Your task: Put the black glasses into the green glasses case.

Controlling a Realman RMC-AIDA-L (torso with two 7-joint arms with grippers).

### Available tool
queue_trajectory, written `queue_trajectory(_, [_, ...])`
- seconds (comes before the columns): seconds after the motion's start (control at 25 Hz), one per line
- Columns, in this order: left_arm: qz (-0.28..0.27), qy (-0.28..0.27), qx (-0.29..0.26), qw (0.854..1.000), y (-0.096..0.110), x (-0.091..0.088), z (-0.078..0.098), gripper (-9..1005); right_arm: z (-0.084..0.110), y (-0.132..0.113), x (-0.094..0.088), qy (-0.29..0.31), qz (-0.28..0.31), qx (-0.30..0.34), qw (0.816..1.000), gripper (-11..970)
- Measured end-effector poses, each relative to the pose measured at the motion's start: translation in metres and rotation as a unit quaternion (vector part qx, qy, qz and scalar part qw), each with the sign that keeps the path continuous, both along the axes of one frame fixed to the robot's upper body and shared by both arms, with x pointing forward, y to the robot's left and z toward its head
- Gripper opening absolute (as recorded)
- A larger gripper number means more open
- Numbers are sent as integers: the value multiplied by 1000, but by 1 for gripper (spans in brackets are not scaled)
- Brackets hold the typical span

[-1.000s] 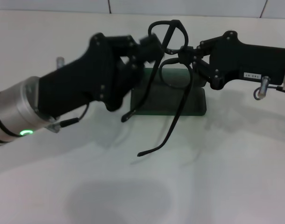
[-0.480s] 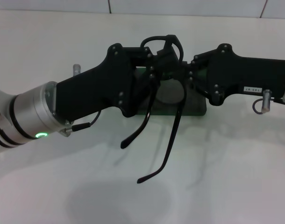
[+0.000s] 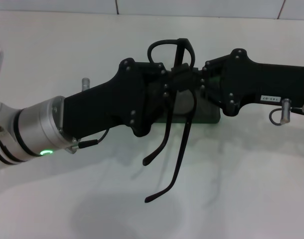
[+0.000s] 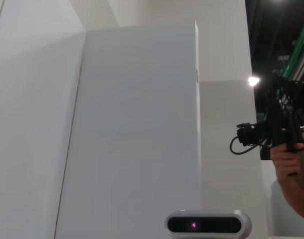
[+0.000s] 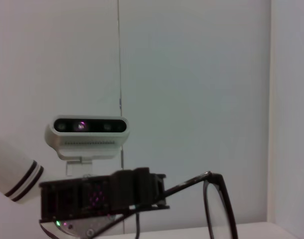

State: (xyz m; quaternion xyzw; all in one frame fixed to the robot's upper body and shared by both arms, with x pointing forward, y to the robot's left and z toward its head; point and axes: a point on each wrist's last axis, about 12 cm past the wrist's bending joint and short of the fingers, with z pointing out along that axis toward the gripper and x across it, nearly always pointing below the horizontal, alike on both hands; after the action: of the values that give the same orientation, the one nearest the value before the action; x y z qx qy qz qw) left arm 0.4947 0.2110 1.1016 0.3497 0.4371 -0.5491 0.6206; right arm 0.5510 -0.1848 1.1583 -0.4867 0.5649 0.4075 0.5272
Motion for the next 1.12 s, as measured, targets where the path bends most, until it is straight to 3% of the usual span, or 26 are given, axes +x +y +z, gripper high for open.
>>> queue_trajectory(0.96, [18,16,8,1000,-1,0,-8,48,5,-2,-6,-11,21,30,999,35])
queue_trajectory(1.12, [10,9,0,1000,1,-2,-6,49,8,-22,0,-13,-15,64,998,36])
